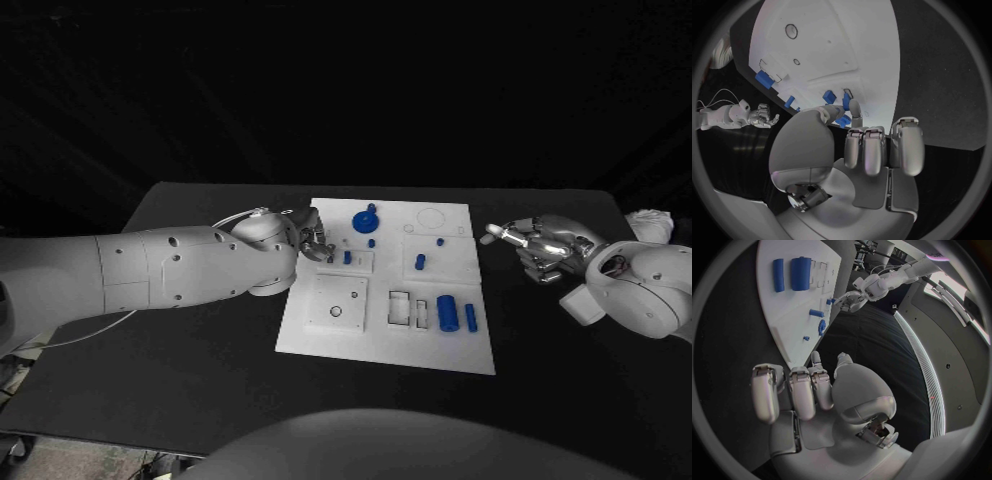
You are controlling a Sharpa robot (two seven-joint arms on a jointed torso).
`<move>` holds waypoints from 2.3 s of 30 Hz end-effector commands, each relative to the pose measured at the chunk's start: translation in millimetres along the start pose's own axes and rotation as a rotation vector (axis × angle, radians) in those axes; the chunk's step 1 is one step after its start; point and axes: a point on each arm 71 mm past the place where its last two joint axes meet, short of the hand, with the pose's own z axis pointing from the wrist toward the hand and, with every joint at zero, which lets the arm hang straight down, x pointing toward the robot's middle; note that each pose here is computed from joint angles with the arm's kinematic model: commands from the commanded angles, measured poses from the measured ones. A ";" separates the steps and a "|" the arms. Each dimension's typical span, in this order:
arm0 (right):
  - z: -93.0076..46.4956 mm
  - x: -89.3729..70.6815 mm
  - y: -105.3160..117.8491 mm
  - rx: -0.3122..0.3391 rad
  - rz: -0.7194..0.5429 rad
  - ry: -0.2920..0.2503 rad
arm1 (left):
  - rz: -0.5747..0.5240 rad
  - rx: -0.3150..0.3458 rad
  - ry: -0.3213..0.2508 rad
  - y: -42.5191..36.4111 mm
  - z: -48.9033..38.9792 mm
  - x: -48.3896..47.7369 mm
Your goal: Assemble the parts on the task board
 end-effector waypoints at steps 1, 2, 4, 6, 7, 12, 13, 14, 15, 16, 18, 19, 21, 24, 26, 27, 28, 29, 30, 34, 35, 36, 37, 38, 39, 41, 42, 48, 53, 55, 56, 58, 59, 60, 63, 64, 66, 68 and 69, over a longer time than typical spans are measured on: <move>0.3 1.9 0.8 -0.010 -0.004 0.015 | -0.001 0.014 0.005 -2.4 0.3 1.0; 0.2 1.8 0.8 -0.010 -0.004 0.015 | 0.000 0.014 0.007 -2.3 0.5 1.4; 0.1 1.7 0.7 -0.010 -0.004 0.014 | 0.000 0.013 0.008 -2.1 0.7 2.0; -0.2 1.5 0.5 -0.009 -0.004 0.014 | 0.001 0.012 0.011 -1.7 0.9 2.7; -0.3 1.4 0.3 -0.009 -0.004 0.013 | 0.002 0.012 0.012 -1.3 1.0 3.1; -0.6 1.0 0.0 -0.009 -0.004 0.012 | 0.003 0.009 0.016 0.1 1.2 4.9; -0.6 1.0 0.0 -0.009 -0.004 0.012 | 0.003 0.009 0.018 0.3 1.1 5.3; -0.6 1.1 0.0 -0.009 -0.004 0.012 | 0.003 0.009 0.019 0.3 1.1 5.6; -0.5 1.2 0.0 -0.009 -0.004 0.013 | 0.003 0.009 0.020 0.4 1.0 6.0; -0.5 1.3 0.0 -0.009 -0.004 0.013 | 0.003 0.009 0.020 0.4 1.0 6.3; -0.3 1.6 -0.2 -0.009 -0.004 0.013 | 0.002 0.010 0.022 0.3 0.8 7.0; -0.3 1.7 -0.3 -0.010 -0.004 0.014 | 0.002 0.010 0.022 0.2 0.8 7.2; -0.3 1.9 -0.5 -0.010 -0.003 0.014 | 0.002 0.011 0.023 0.2 0.7 7.5; -0.3 2.1 -0.8 -0.009 -0.003 0.014 | 0.001 0.011 0.022 0.4 0.7 7.8; -0.3 2.2 -1.0 -0.009 -0.003 0.014 | 0.000 0.011 0.021 0.5 0.8 7.9; -0.4 2.2 -1.1 -0.009 -0.003 0.014 | -0.001 0.011 0.020 0.6 0.8 7.9; -0.4 2.2 -1.1 -0.010 -0.003 0.014 | -0.002 0.011 0.019 0.6 0.9 7.9; -0.4 2.2 -1.2 -0.010 -0.003 0.013 | -0.003 0.011 0.017 0.7 0.9 7.9; -0.5 2.2 -1.3 -0.009 -0.003 0.013 | -0.004 0.012 0.016 0.7 1.0 7.8; -0.5 2.2 -1.5 -0.010 -0.002 0.013 | -0.007 0.013 0.011 0.6 1.0 7.7; -0.6 2.2 -1.5 -0.010 -0.002 0.013 | -0.008 0.014 0.010 0.5 1.0 7.6; -0.6 2.2 -1.6 -0.010 -0.002 0.012 | -0.009 0.015 0.008 0.4 0.9 7.5; -0.6 2.2 -1.6 -0.010 -0.002 0.012 | -0.011 0.016 0.006 0.3 0.8 7.4; -0.6 2.2 -1.7 -0.010 -0.002 0.012 | -0.012 0.017 0.004 0.3 0.8 7.3; -0.5 2.2 -1.8 -0.010 -0.002 0.012 | -0.014 0.018 0.001 0.2 0.8 7.1; -0.5 2.2 -1.9 -0.010 -0.002 0.012 | -0.017 0.020 -0.003 0.1 0.8 6.8; -0.4 2.1 -2.0 -0.010 -0.002 0.012 | -0.019 0.021 -0.005 0.1 0.8 6.7; -0.3 2.0 -2.4 -0.009 -0.002 0.011 | -0.019 0.023 -0.005 -0.5 0.7 6.9; -0.1 2.2 -2.6 -0.008 -0.002 0.012 | -0.013 0.022 0.005 -0.9 0.7 8.0; 0.0 2.2 -2.7 -0.008 -0.002 0.012 | -0.010 0.021 0.009 -0.7 0.7 8.7; 0.0 2.2 -2.7 -0.008 -0.002 0.012 | -0.009 0.020 0.012 -0.6 0.7 9.1; 0.0 2.2 -2.8 -0.008 -0.002 0.012 | -0.005 0.018 0.018 -0.1 0.7 9.9; 0.0 2.2 -2.9 -0.007 -0.002 0.012 | -0.003 0.017 0.021 0.2 0.6 10.2; 0.0 2.2 -2.9 -0.007 -0.002 0.012 | -0.001 0.016 0.024 0.5 0.6 10.5; 0.1 2.2 -3.0 -0.007 -0.002 0.013 | 0.002 0.014 0.030 1.4 0.4 11.1; 0.1 2.2 -3.0 -0.007 -0.002 0.013 | 0.002 0.014 0.031 1.6 0.3 11.1; 0.3 2.3 -3.0 -0.007 -0.002 0.013 | 0.003 0.014 0.032 2.0 0.1 11.3; 0.4 2.5 -3.0 -0.007 -0.002 0.013 | 0.003 0.015 0.033 2.2 -0.1 11.4; 0.5 2.5 -3.0 -0.007 -0.002 0.014 | 0.002 0.016 0.034 2.2 -0.2 11.4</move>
